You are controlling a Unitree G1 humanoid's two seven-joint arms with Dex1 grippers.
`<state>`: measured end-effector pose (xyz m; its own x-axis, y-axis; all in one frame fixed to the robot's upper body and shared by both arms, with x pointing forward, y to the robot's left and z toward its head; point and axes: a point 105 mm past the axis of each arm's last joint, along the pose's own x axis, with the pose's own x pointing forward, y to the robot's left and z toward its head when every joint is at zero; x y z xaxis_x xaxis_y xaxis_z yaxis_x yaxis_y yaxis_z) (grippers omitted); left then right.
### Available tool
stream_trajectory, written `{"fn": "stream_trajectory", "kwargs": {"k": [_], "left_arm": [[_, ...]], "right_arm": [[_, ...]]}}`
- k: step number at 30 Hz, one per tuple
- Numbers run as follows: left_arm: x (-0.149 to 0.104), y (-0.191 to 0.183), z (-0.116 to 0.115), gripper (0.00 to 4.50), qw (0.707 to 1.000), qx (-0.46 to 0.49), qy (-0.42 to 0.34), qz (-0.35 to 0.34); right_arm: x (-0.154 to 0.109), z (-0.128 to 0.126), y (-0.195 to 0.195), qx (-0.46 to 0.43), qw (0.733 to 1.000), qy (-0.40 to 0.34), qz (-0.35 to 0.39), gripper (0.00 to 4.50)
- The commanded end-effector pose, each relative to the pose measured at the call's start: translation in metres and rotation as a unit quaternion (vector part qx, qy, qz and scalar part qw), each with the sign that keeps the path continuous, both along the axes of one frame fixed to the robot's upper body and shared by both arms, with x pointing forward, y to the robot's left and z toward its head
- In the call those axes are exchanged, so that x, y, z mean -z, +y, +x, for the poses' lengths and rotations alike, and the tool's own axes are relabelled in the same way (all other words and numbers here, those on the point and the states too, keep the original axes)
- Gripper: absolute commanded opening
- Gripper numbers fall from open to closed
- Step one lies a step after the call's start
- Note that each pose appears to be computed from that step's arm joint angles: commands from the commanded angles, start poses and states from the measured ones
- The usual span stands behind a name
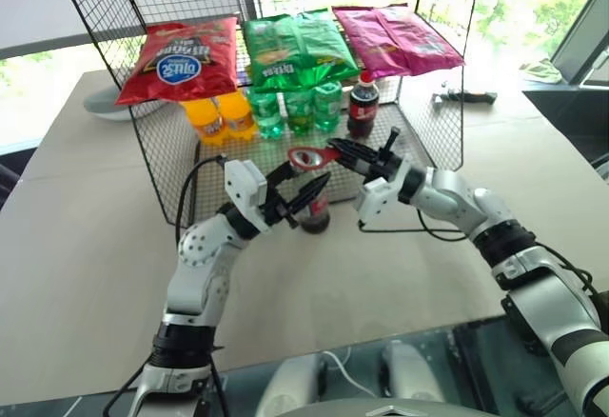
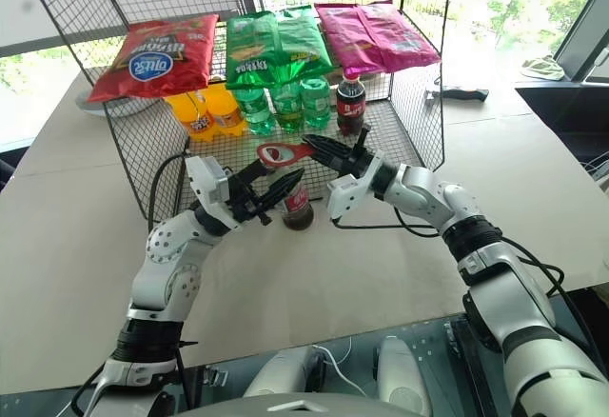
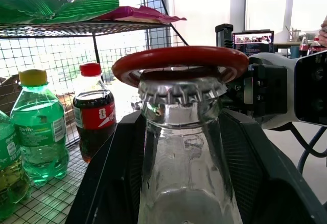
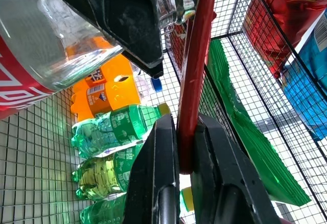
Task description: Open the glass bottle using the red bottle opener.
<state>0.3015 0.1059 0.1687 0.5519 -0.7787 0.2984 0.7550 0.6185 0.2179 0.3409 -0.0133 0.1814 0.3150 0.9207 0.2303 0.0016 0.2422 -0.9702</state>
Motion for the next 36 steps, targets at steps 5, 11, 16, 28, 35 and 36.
{"fn": "stream_trajectory", "kwargs": {"k": [5, 11, 16, 28, 35, 36], "left_arm": [[0.02, -0.009, 0.002, 2.02, 0.999, 0.007, 0.036, 0.019], [0.021, -0.01, 0.002, 2.02, 0.999, 0.009, 0.037, 0.018], [0.021, -0.011, 0.003, 2.02, 0.999, 0.01, 0.037, 0.018], [0.023, -0.013, 0.003, 2.02, 0.999, 0.013, 0.039, 0.017], [0.023, -0.014, 0.003, 2.02, 0.999, 0.015, 0.04, 0.017], [0.023, -0.014, 0.003, 2.02, 0.999, 0.015, 0.04, 0.017]], "right_arm": [[0.0, -0.014, 0.016, -0.05, 0.997, -0.025, -0.045, 0.0], [-0.004, -0.009, 0.012, -0.047, 0.996, -0.042, -0.066, 0.0], [-0.009, -0.002, 0.006, -0.037, 0.994, -0.06, -0.082, 0.0], [-0.026, 0.009, -0.006, -0.022, 0.991, -0.098, -0.092, 0.0], [-0.038, 0.017, -0.012, -0.005, 0.987, -0.127, -0.094, 0.0], [-0.038, 0.017, -0.013, -0.004, 0.987, -0.129, -0.095, 0.0]]}}
